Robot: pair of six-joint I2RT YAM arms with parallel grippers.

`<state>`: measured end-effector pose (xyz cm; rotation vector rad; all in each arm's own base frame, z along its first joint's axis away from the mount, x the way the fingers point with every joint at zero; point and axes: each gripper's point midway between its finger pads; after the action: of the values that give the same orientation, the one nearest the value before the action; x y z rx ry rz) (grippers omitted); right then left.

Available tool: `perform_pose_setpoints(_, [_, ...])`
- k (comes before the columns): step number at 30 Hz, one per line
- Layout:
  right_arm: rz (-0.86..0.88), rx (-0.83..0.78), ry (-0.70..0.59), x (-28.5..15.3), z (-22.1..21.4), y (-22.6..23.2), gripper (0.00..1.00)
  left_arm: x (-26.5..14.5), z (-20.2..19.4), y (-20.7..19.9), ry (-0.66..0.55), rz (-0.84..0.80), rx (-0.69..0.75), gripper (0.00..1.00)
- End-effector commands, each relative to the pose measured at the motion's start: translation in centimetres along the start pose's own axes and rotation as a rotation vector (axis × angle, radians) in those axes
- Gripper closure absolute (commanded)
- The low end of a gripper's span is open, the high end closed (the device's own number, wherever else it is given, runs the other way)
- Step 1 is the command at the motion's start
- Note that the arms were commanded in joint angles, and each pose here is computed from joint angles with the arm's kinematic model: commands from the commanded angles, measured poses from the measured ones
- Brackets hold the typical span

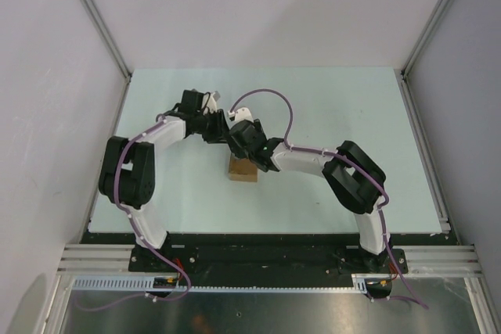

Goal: Unpack the express box

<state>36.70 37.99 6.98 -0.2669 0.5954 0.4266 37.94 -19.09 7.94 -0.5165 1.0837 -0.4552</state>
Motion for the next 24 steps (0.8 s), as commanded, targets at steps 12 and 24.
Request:
perform_pose_setpoints(12, [0.038, -0.175, 0.384, 0.7, -14.7, -1.1, 0.29, 0.3, 0.7, 1.5, -0.030, 0.068, -0.001, 0.67])
perform_pose_setpoints(24, [0.043, -0.159, 0.419, 1.0, -15.9, -1.8, 0.35, 0.4, 0.2, 1.4, -0.011, 0.046, 0.008, 0.71])
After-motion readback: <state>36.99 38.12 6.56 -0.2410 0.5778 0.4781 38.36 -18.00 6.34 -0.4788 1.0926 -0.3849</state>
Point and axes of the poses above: each gripper's point midway between its finger pads, its own x axis out along the fingers, its own y axis along the line the jaws close on, z = x × y, and after that the axes turned 4 degrees about -x, right-handed
